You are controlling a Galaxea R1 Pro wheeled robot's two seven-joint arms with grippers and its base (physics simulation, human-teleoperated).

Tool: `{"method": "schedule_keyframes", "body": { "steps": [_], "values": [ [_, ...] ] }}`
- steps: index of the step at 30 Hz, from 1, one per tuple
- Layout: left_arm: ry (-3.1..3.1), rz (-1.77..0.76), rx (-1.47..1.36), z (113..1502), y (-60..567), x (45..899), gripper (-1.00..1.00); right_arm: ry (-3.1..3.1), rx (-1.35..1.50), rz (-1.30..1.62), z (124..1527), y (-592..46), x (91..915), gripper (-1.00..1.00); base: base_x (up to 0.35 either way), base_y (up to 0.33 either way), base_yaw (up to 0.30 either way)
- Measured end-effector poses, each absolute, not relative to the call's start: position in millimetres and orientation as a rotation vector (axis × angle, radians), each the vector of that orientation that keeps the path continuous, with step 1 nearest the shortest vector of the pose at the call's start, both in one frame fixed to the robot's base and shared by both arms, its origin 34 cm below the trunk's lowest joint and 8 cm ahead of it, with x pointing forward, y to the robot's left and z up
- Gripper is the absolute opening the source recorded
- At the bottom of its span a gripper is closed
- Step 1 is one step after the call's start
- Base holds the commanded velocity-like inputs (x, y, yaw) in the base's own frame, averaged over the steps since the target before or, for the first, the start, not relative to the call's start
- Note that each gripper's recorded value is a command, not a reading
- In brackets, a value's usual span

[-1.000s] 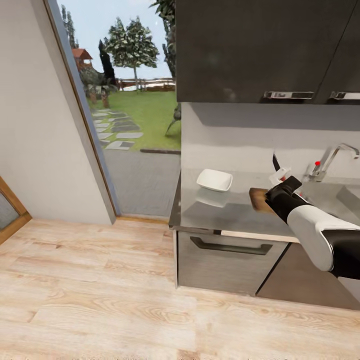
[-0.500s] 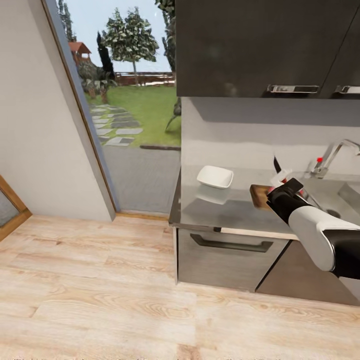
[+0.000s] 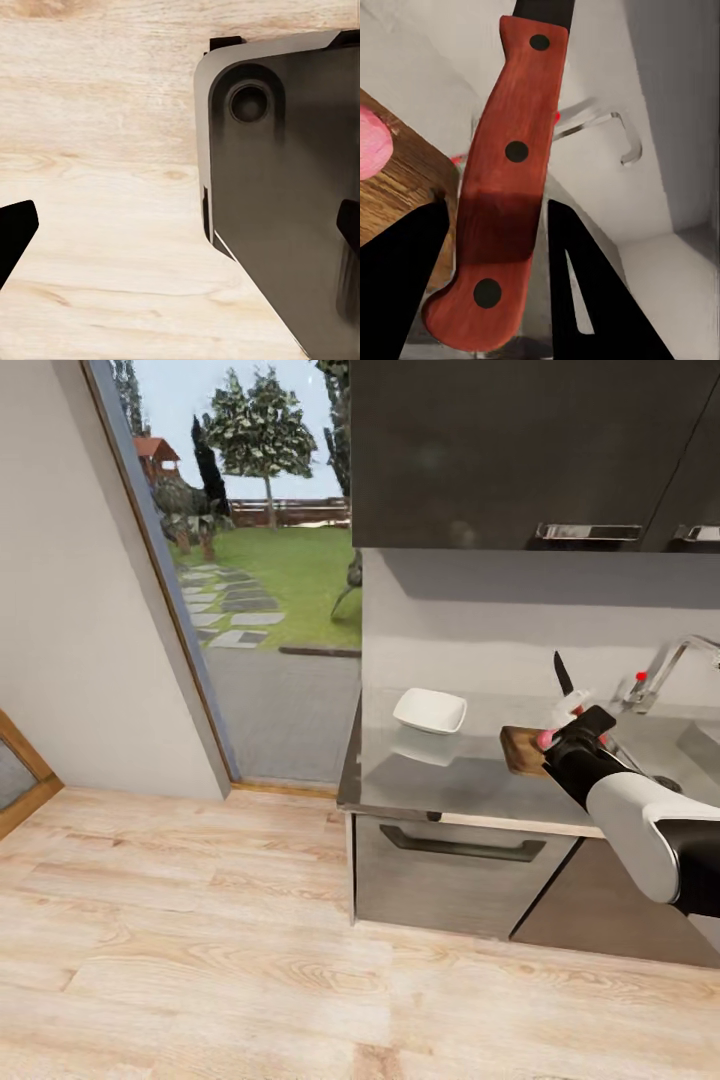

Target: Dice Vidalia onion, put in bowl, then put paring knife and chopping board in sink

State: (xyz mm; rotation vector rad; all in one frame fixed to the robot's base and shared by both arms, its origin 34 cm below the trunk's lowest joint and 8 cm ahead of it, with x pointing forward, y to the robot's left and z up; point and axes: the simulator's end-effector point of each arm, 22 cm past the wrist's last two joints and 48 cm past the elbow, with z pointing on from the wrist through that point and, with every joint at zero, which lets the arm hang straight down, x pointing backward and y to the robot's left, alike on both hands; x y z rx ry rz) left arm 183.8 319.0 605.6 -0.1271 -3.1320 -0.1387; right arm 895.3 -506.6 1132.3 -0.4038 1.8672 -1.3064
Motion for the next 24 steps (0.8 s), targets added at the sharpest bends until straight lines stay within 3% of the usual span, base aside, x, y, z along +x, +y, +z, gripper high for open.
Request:
{"method": "schedule_keyframes", "body": {
  "steps": [5, 24],
  "values": [
    [-3.134, -0.108, -0.127, 604, 301, 184, 1.00, 1.715, -0.574, -1.358, 1148, -483, 910, -1.00, 0.122, -0.297, 0.000],
    [-3.136, -0.086, -0.125, 604, 288, 184, 1.00, 1.696, -0.705, -1.295, 1103, -434, 909, -1.00, 0.131, -0.297, 0.000]
  ]
}}
